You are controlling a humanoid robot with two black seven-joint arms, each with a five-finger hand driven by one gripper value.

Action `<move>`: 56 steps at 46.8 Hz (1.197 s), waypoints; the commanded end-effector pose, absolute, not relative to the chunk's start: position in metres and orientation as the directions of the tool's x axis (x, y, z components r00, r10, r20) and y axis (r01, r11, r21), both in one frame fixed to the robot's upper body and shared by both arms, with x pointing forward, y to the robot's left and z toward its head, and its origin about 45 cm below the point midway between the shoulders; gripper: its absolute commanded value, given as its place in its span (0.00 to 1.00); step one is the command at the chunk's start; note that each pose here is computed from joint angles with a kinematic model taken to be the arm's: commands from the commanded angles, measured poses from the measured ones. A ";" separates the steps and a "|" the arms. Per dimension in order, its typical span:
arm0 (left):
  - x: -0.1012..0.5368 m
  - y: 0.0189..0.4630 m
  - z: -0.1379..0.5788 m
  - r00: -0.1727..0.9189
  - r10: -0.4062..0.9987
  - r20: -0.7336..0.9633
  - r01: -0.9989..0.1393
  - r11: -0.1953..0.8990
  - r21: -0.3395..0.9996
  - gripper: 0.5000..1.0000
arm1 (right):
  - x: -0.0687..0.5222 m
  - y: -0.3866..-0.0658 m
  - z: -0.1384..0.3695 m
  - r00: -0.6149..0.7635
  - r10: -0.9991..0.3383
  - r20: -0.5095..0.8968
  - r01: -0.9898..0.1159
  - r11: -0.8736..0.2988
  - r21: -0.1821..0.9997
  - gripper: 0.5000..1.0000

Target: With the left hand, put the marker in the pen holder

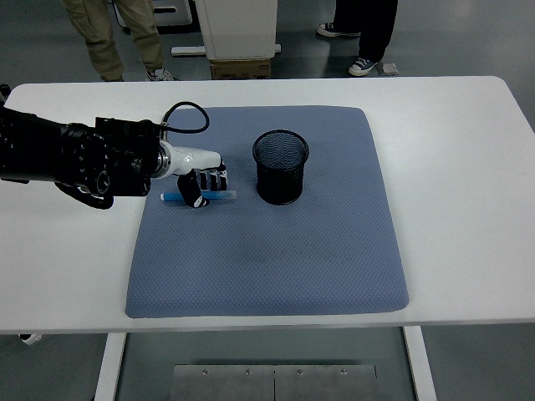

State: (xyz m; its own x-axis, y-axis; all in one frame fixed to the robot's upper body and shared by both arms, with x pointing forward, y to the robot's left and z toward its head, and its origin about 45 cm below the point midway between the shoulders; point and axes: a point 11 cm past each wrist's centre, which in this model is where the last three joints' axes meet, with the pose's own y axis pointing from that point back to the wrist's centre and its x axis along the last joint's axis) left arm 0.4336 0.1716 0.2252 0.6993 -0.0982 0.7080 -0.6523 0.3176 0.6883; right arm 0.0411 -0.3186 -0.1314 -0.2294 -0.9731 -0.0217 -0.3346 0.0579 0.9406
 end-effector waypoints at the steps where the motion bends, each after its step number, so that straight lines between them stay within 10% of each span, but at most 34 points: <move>1: 0.434 0.171 0.226 0.699 -0.099 0.709 -0.653 0.318 0.688 0.21 | 0.041 -0.319 -0.131 -0.230 -0.973 -0.022 -0.335 0.058 0.941 1.00; 56: 0.436 0.170 0.232 0.687 -0.123 0.716 -0.654 0.325 0.683 0.00 | 0.041 -0.319 -0.131 -0.230 -0.973 -0.022 -0.335 0.058 0.941 1.00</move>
